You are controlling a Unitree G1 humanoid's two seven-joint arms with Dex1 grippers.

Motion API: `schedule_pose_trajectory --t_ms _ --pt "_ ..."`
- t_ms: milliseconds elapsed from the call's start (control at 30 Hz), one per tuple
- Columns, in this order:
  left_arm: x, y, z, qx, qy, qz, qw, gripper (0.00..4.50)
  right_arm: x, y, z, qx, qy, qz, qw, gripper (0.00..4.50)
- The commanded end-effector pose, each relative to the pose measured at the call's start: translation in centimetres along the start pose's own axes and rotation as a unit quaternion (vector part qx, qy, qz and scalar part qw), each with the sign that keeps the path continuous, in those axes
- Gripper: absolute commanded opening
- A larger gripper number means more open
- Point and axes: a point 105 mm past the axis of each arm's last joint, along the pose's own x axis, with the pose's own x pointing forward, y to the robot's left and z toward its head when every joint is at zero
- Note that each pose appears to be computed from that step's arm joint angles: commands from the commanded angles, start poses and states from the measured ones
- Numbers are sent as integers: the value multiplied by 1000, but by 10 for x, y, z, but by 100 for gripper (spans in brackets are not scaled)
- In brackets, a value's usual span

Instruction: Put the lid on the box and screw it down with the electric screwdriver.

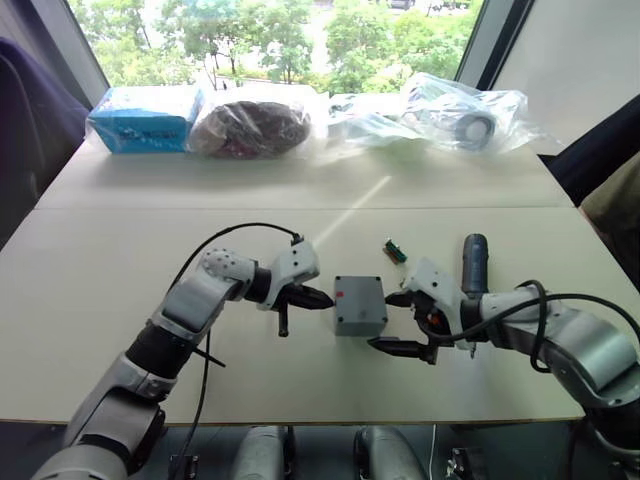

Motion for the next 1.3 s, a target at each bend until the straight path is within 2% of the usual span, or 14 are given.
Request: schedule_pose_trajectory --t_ms 33,200,267,367,467,567,667,700,1300 --pt "-14 11 13 24 -11 23 999 0 -11 5 9 -9 -17 -4 1000 443" --pt "-34 21 18 7 -32 40 999 0 -37 -7 18 28 -53 -49 997 443" --pt "-41 22 27 -4 -56 39 998 0 -49 -26 20 47 -77 -99 991 443" --pt "-44 19 39 -8 -80 29 996 0 -57 -54 13 64 -82 -177 979 443" --pt "-42 15 48 -3 -92 18 996 0 -55 -69 3 76 -80 -215 970 443" --pt "-37 13 54 10 -93 13 995 0 -44 -76 -3 84 -78 -221 968 379" --pt "-34 10 57 16 -95 9 995 0 -40 -80 -3 83 -80 -222 968 271" --pt "-34 8 58 17 -95 7 995 0 -38 -81 -3 80 -79 -221 969 252" --pt "-28 3 56 14 -95 11 995 0 -22 -88 -7 67 -67 -214 972 252"
